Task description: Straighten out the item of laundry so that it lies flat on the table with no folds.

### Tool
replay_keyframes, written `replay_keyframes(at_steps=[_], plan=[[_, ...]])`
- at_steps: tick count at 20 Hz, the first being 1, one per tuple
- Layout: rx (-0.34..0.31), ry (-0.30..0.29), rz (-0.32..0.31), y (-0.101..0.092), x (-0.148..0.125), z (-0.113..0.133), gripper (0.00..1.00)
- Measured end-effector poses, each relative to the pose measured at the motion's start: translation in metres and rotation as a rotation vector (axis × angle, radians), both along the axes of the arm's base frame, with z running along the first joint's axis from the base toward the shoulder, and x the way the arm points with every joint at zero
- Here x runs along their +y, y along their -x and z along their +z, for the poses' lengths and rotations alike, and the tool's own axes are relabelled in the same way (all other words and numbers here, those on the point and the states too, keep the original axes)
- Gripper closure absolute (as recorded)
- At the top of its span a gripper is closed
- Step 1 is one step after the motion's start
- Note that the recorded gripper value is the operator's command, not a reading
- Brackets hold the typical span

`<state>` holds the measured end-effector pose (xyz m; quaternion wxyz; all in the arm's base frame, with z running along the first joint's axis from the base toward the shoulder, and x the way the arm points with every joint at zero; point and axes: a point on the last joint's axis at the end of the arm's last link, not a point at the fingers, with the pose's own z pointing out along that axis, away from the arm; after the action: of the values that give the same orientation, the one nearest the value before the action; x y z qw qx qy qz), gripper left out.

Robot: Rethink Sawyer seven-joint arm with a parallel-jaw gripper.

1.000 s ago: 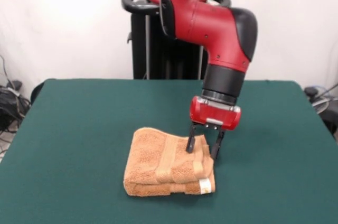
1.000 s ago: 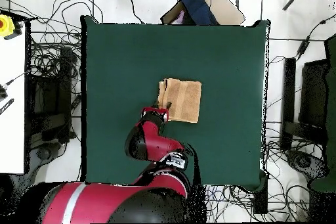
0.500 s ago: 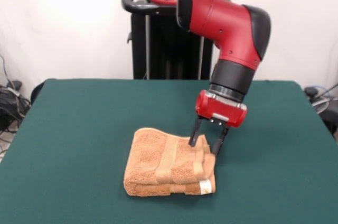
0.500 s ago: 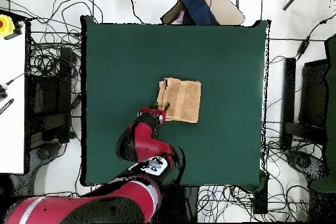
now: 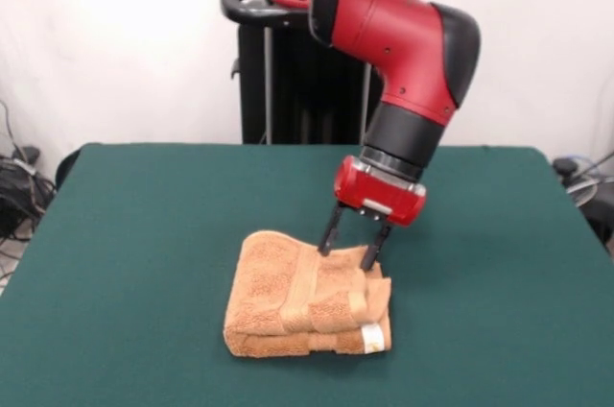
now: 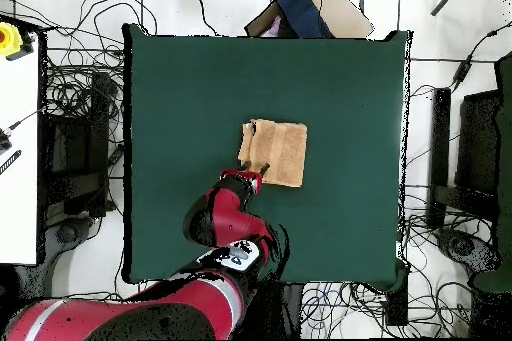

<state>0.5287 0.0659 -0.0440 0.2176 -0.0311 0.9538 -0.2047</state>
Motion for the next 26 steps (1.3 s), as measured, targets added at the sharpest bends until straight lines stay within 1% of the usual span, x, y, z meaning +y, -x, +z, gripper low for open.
replay_keyframes(at_steps=[4, 10, 16, 18, 19, 21, 22, 24, 25, 26], plan=[[-0.001, 0.020, 0.004, -0.004, -0.008, -0.006, 0.00], [-0.005, 0.019, 0.011, -0.011, -0.013, -0.010, 0.00], [0.004, -0.023, 0.051, -0.015, -0.024, -0.011, 0.00], [0.007, -0.031, 0.053, -0.016, -0.024, -0.011, 0.00], [0.014, -0.046, 0.048, -0.018, -0.025, -0.011, 0.00], [0.016, -0.050, 0.045, -0.018, -0.025, -0.011, 0.00], [0.029, -0.075, 0.033, -0.021, -0.024, -0.010, 1.00], [0.032, -0.081, 0.031, -0.021, -0.024, -0.010, 1.00], [0.048, -0.111, 0.024, -0.024, -0.019, -0.012, 1.00], [0.057, -0.124, 0.017, -0.026, -0.017, -0.012, 1.00]])
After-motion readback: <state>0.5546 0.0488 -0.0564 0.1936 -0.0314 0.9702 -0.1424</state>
